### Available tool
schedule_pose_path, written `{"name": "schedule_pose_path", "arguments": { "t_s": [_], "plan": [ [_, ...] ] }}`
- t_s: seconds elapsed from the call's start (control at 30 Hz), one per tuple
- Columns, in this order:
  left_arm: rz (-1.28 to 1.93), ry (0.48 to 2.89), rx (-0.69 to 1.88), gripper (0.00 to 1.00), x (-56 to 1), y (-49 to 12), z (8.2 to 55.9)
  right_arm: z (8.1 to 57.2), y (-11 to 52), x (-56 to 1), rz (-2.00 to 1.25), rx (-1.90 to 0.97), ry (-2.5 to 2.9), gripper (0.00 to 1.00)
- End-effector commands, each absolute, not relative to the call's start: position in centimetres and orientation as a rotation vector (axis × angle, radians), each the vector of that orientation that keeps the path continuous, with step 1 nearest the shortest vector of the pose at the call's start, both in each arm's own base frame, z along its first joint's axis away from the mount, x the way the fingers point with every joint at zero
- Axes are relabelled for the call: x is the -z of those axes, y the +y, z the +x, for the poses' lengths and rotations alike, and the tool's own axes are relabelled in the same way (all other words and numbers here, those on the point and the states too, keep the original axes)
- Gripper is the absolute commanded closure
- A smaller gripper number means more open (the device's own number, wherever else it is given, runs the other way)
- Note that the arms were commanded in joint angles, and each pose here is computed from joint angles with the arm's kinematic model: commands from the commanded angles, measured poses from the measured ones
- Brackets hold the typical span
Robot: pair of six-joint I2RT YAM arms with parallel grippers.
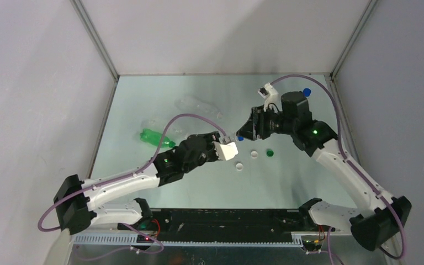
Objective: Screw on the bottle caps
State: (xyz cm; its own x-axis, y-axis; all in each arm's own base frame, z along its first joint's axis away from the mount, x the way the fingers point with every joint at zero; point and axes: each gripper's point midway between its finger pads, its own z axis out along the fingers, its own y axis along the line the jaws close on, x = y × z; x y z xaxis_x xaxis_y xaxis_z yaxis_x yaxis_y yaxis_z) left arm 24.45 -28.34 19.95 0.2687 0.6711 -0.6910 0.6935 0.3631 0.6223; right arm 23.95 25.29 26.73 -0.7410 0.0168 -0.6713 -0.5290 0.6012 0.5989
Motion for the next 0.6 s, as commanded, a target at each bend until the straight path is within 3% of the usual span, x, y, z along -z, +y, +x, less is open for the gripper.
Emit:
{"name": "schedule_pose_path", "arguments": {
  "t_s": [0.0, 0.27, 0.57],
  "plan": [
    [1.309, 1.442, 0.204, 0.71, -21.8, -28.5, 24.2, 22.3, 24.1, -31.5, -0.745, -0.979, 1.843, 0.43],
    [1.495, 1.516, 0.519, 0.72, -20.7, -29.0, 20.4, 17.4, 22.7, -30.4, -1.371, -0.786, 1.457, 0.41],
    [1.558, 1.478, 0.712, 0.71, -22.0, -30.2, 17.7, 15.2, 23.7, -28.6, -1.575, -0.798, 1.350, 0.43]
  ]
}}
